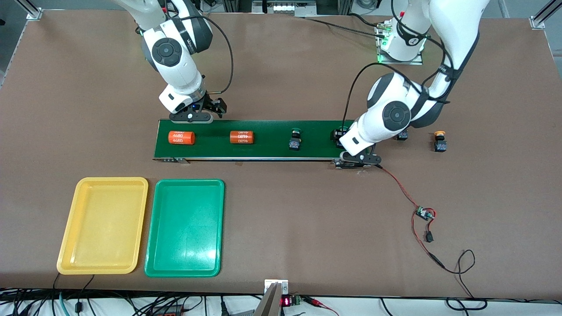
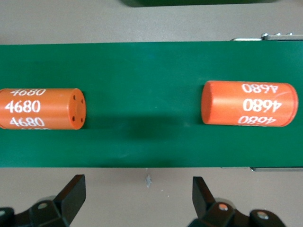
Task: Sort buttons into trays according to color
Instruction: 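Grasp an orange-based button with the left gripper while the right gripper reaches a battery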
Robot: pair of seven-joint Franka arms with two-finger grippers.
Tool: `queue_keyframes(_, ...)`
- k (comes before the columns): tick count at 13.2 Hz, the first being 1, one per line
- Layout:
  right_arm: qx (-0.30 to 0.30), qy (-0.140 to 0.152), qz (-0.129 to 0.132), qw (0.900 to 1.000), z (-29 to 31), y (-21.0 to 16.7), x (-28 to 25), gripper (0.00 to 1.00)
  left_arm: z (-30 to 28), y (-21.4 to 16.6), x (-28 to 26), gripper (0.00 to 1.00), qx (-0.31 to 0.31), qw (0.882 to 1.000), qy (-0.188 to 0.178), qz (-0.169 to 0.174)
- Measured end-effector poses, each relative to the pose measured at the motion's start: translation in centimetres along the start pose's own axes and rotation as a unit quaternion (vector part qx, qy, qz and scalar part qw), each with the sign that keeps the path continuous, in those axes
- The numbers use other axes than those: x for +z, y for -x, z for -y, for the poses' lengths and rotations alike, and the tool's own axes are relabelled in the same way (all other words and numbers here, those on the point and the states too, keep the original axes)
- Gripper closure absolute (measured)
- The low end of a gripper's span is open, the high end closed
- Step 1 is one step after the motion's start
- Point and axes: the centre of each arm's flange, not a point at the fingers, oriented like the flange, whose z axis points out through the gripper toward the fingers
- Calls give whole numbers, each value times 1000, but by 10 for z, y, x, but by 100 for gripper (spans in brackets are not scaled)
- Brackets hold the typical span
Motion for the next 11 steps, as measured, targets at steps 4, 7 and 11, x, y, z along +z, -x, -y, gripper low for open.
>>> queue_keyframes(4, 8, 0, 0, 1000, 6, 2, 0, 0, 81, -16, -49, 0, -65, 998, -3, -13)
queue_keyframes(7, 7, -2, -2, 1000, 8, 1, -1, 0, 167, -23, -39, 0, -71, 997, 6, 17)
queue_keyframes(11, 7, -10, -8, 1000, 20, -15, -5, 0, 223, -14, -8, 0, -45, 998, -3, 51)
